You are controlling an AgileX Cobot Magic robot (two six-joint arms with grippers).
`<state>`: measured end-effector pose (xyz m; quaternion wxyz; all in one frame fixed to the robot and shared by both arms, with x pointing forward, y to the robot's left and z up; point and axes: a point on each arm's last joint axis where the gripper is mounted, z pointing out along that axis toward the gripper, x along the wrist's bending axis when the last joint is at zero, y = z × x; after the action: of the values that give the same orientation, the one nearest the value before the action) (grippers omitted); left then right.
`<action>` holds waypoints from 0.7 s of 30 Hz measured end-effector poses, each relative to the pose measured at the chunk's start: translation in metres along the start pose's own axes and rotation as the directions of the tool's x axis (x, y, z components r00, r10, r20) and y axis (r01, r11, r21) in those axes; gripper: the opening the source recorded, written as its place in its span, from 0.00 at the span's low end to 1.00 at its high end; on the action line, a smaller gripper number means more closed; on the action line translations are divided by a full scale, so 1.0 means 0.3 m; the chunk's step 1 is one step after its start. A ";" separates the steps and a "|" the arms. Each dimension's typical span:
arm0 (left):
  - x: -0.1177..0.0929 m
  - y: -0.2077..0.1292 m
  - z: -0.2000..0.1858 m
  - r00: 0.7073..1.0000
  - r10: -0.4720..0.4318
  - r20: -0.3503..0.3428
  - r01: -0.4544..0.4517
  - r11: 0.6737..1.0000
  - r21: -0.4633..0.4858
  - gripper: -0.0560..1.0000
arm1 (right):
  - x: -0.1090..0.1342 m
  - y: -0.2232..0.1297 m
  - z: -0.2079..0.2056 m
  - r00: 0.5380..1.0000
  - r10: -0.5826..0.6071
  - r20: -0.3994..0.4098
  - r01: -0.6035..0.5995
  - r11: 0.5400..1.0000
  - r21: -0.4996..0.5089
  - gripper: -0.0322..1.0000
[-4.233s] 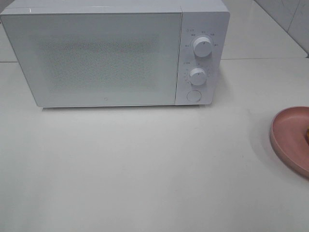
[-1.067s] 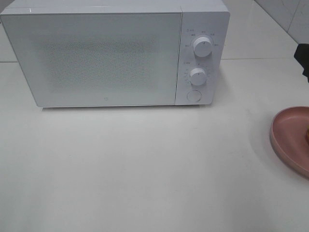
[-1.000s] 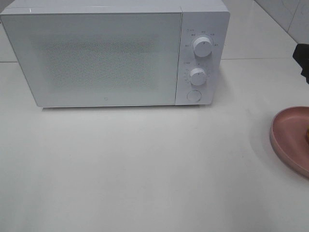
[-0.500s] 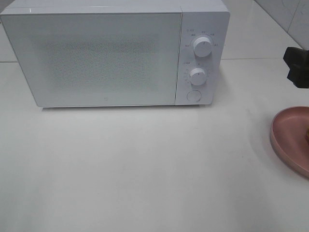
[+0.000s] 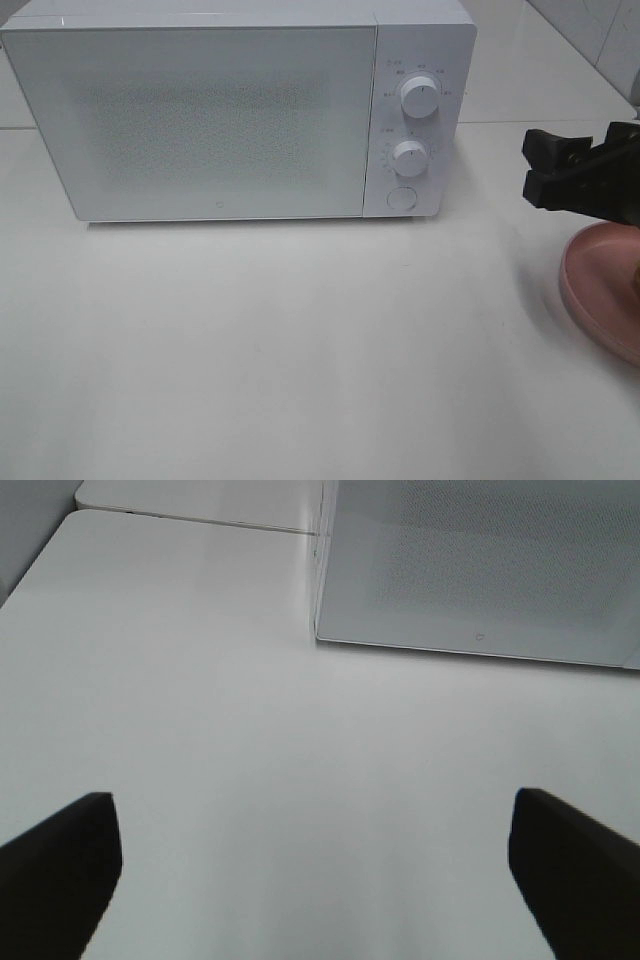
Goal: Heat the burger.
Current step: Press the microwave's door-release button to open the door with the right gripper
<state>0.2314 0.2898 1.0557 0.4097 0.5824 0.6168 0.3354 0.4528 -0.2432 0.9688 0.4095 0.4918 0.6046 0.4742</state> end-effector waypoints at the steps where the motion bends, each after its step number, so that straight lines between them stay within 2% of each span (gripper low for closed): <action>1: 0.000 0.000 0.000 1.000 0.000 0.000 0.000 1.000 0.000 0.97 | 0.021 -0.009 0.008 1.000 -0.009 -0.001 0.009 1.000 -0.005 0.74; 13: 0.000 0.000 0.000 1.000 0.000 0.000 0.000 1.000 0.000 0.97 | 0.118 -0.074 0.027 0.998 -0.029 0.050 0.028 1.000 0.014 0.74; 21: 0.000 0.000 0.000 1.000 0.000 0.000 0.000 1.000 0.000 0.97 | 0.189 -0.108 0.021 0.998 -0.056 0.019 0.055 0.998 0.016 0.74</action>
<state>0.2314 0.2898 1.0557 0.4097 0.5824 0.6168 0.3354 0.4419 -0.1886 0.9343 0.4245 0.4825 0.6176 0.4534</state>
